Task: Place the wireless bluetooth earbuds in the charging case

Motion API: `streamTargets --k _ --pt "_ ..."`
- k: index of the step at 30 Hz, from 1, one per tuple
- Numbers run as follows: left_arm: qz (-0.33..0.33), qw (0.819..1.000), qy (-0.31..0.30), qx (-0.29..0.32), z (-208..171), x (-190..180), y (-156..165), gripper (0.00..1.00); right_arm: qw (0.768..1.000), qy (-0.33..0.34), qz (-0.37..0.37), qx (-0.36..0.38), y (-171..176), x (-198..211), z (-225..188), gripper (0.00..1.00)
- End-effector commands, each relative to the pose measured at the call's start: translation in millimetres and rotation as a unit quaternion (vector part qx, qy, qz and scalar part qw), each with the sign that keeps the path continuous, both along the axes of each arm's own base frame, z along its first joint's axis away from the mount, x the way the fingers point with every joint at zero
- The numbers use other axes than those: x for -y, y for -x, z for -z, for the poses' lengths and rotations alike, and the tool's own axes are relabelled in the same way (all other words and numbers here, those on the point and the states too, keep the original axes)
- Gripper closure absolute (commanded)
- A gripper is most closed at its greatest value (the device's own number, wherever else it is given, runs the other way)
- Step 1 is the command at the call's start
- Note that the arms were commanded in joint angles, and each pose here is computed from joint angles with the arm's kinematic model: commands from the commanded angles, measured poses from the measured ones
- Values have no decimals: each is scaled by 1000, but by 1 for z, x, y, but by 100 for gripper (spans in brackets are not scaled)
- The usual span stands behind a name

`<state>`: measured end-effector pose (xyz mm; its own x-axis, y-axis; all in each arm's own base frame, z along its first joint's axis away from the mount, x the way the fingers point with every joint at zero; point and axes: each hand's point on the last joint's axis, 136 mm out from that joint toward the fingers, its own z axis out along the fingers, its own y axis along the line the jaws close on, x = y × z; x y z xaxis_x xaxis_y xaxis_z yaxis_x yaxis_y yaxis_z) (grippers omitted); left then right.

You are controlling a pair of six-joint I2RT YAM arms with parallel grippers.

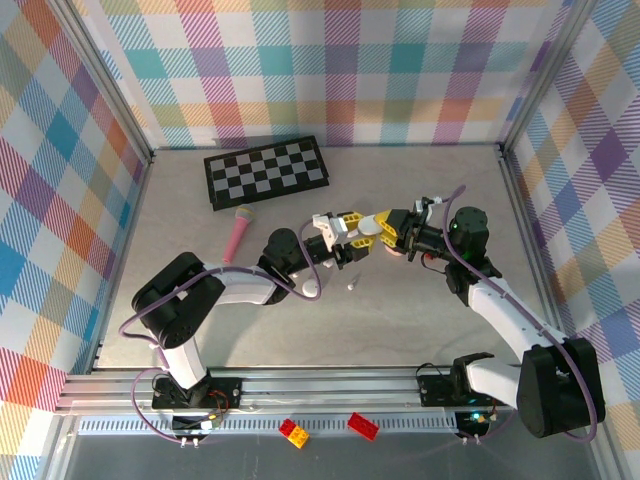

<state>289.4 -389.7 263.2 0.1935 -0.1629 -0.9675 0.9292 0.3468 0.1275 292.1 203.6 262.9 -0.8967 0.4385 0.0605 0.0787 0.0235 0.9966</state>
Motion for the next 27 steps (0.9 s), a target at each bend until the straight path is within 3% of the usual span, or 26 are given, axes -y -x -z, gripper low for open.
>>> streamTargets --k 1,6,17,22,27 --pt "17 999 30 23 -23 4 6 53 1000 1 2 7 0 1 3 87" --pt "18 999 30 19 -21 6 5 53 1000 1 2 9 -1 2 2 87" --pt "28 999 33 16 -24 7 8 68 1000 8 2 3 -1 1 9 86" --pt "33 999 30 14 -22 6 11 69 1000 22 8 2 -1 3 13 70" --pt "46 999 26 9 -20 3 17 69 999 45 20 14 -2 6 14 40"
